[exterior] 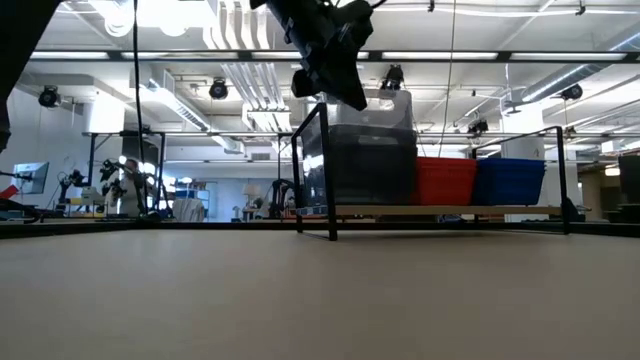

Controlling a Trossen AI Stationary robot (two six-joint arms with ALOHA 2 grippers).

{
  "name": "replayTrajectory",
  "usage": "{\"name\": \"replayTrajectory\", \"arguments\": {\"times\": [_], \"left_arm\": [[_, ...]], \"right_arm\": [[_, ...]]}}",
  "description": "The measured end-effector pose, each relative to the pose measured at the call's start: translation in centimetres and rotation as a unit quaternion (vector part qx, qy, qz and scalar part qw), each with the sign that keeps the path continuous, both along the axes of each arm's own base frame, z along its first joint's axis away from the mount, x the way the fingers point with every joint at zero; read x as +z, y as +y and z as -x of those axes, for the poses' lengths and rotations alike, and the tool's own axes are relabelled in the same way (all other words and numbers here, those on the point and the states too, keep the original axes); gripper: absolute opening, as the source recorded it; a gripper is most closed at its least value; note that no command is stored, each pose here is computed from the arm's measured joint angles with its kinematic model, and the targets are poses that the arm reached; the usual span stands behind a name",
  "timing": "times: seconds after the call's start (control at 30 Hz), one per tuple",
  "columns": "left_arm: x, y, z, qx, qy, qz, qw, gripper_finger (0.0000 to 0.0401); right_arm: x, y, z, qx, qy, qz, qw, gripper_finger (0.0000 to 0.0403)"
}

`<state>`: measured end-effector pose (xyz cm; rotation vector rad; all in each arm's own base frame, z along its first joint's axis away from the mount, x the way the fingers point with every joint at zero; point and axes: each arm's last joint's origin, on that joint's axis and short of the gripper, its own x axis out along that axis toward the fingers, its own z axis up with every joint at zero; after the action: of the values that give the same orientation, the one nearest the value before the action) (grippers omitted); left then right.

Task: Stack baskets on shelf by color
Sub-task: Stack the black bin on the other black bin on the shelf, then return to Home Position

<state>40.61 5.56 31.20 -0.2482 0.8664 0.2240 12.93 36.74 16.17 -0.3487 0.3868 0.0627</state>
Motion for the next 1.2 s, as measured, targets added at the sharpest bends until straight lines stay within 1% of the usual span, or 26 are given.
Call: {"name": "replayTrajectory", "arguments": {"times": [0.07,0.13,0.27,0.4,0.47,0.53,0.6,0.73,0.8,0.87,0.97,1.03,1.13,1.2], "left_arm": [[0.0,0.0,0.0,-0.001,-0.001,0.002,1.0,0.001],[0.0,0.0,0.0,-0.002,-0.001,0.003,1.0,0.0031],[0.2,0.2,0.0,0.0,-0.004,0.005,1.0,0.0093],[1.7,0.3,-0.2,-0.003,-0.029,0.0,1.0,0.0146],[2.5,-0.2,-0.3,-0.019,-0.041,-0.015,0.999,0.0157],[2.9,-1.4,-0.4,-0.046,-0.045,-0.038,0.997,0.016],[3.0,-3.0,-0.5,-0.059,-0.043,-0.065,0.995,0.0156],[3.2,-6.7,-0.5,-0.048,-0.038,-0.132,0.989,0.0134],[3.3,-9.0,-0.2,-0.052,-0.038,-0.154,0.986,0.0122],[3.3,-11.8,0.2,-0.064,-0.045,-0.154,0.985,0.011],[3.3,-15.9,1.0,-0.071,-0.059,-0.151,0.984,0.0093],[3.0,-18.6,1.8,-0.071,-0.071,-0.151,0.984,0.0083],[2.6,-22.6,3.1,-0.068,-0.089,-0.153,0.982,0.0073],[2.2,-25.0,4.0,-0.062,-0.104,-0.158,0.98,0.0069]], "right_arm": [[0.0,0.0,0.0,0.0,0.0,0.0,1.0,0.0009],[0.0,0.0,0.0,0.0,0.0,0.0,1.0,0.0009],[0.0,0.0,0.0,0.0,0.0,0.0,1.0,0.0009],[0.0,0.0,0.0,0.0,0.0,0.0,1.0,0.0009],[0.0,0.0,0.0,0.0,0.0,0.0,1.0,0.0009],[0.0,0.0,0.0,0.0,0.0,0.0,1.0,0.0009],[0.0,0.0,0.0,-0.001,0.0,-0.003,1.0,0.0009],[0.0,-0.1,0.0,-0.02,-0.01,-0.026,0.999,0.0009],[-0.2,-0.3,0.1,-0.029,-0.002,-0.036,0.999,0.0009],[-0.4,-0.9,0.3,-0.041,0.017,-0.042,0.998,0.0009],[-0.6,-2.2,0.6,-0.069,0.075,-0.058,0.993,0.0009],[-0.9,-3.2,0.5,-0.091,0.118,-0.069,0.986,0.0009],[-1.8,-4.7,-0.5,-0.105,0.156,-0.063,0.98,0.0009],[-1.8,-5.7,-1.7,-0.085,0.164,-0.057,0.981,0.0009]]}}
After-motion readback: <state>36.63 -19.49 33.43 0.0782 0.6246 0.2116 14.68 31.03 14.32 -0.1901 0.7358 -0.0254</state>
